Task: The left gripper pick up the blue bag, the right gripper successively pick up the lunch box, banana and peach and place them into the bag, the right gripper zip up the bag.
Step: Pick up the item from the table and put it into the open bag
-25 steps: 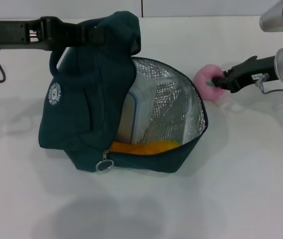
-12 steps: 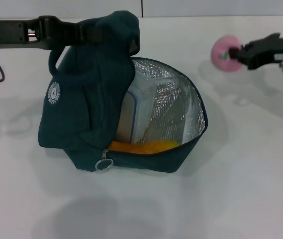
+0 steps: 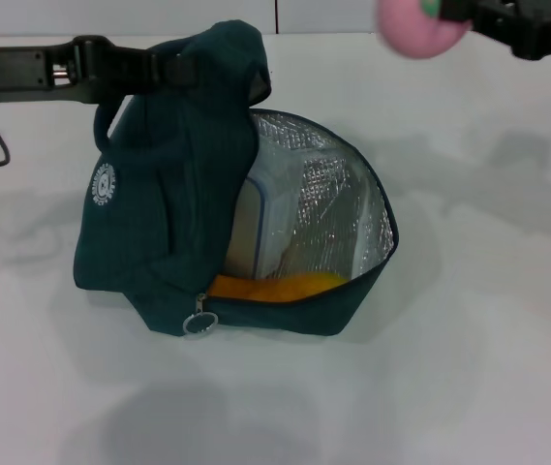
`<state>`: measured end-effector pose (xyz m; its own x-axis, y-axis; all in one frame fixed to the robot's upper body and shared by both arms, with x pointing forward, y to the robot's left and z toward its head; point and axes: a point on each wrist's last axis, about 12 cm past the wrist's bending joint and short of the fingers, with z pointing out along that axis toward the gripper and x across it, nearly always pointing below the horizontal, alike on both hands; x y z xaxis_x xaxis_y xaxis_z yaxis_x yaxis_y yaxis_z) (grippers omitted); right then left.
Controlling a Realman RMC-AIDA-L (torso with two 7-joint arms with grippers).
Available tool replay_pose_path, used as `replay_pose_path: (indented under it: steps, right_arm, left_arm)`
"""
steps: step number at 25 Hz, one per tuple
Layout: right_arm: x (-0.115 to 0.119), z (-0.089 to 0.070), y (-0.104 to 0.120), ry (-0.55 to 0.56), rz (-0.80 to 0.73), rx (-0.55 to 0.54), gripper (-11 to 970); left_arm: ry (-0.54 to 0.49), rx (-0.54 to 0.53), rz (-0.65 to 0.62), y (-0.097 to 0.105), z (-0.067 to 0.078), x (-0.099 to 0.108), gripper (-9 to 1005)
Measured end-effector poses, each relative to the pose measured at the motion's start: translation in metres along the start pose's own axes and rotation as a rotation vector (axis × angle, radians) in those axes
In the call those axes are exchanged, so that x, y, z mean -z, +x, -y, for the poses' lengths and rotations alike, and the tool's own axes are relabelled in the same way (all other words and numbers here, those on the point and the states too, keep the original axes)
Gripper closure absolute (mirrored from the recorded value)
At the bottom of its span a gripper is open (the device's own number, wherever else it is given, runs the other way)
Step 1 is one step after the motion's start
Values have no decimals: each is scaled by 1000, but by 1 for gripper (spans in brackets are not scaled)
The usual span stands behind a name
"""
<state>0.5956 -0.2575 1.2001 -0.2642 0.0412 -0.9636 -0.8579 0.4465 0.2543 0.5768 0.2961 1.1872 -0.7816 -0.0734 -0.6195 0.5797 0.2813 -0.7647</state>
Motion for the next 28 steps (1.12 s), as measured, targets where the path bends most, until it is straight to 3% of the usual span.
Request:
replay_pose_path:
  steps: [8,13,19,28]
  right_arm:
    - [-44,-20,16,-258,-87,-63,927]
    - [-62,-36,31,-352,-176,-67,898]
    - [-66,-41,50,-368,-212,-127,862]
    - [-71,-37,57,-317,-233,-142,809]
  left_arm:
    - [-9,21,19,6,-4,7,962]
    - [-18,40,34,12,-6,13,962]
    - [-20,47,44,16,-7,16,962]
    - [-18,47,42,17,-7,16,962]
